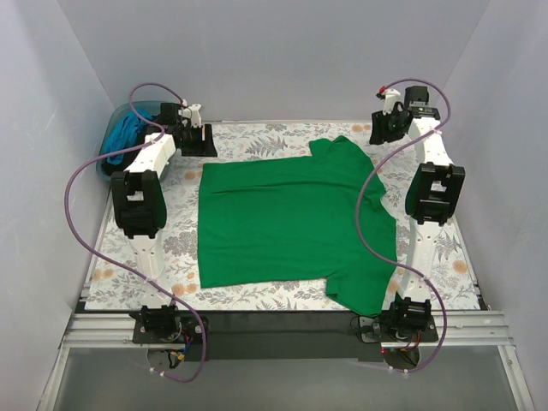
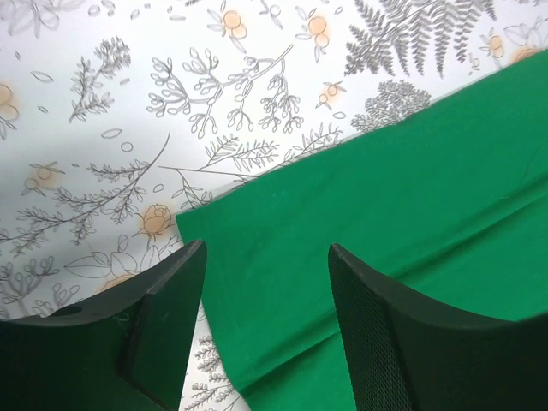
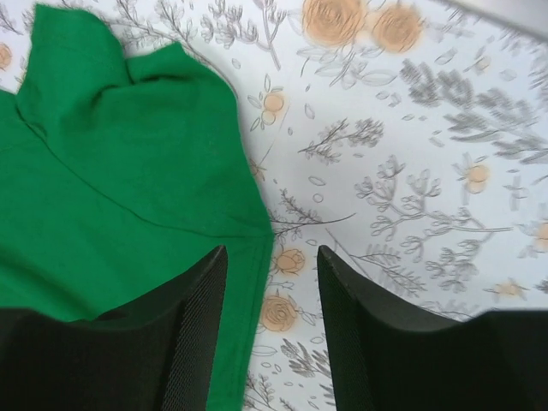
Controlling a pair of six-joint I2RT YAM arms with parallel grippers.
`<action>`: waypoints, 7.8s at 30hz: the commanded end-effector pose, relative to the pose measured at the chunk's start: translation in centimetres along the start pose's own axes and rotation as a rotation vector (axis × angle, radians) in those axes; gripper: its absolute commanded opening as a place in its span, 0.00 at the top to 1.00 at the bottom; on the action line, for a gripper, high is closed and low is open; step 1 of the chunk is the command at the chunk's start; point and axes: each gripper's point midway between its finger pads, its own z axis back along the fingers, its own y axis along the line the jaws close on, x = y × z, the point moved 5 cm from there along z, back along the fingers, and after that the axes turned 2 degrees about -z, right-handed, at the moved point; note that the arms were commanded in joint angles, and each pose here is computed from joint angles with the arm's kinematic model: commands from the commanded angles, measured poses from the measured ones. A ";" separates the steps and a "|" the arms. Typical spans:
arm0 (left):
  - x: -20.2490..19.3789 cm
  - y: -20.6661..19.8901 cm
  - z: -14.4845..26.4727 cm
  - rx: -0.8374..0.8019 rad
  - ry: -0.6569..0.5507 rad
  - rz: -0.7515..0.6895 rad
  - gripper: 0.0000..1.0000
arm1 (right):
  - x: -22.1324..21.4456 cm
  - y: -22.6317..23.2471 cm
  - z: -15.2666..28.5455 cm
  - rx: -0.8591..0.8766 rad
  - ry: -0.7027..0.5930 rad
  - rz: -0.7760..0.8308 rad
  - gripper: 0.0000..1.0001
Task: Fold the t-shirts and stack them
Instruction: Flatten the tshirt out, then fold the tshirt
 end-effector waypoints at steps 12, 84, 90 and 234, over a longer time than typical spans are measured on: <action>-1.5 2.4 -0.3 0.043 0.031 0.071 0.34 | -2.7 1.7 -6.6 0.069 -0.010 -0.095 0.43; 2.5 4.6 -2.3 0.008 -0.123 0.030 1.00 | 5.6 0.8 -2.5 0.001 -0.292 0.024 0.99; 2.7 3.8 -0.7 -0.007 -0.159 -0.014 1.00 | 5.8 1.1 -1.3 0.003 -0.297 0.059 0.99; -3.1 -31.8 -18.3 -0.571 -0.119 0.037 0.90 | -5.4 4.4 -0.7 0.351 0.034 -0.279 0.81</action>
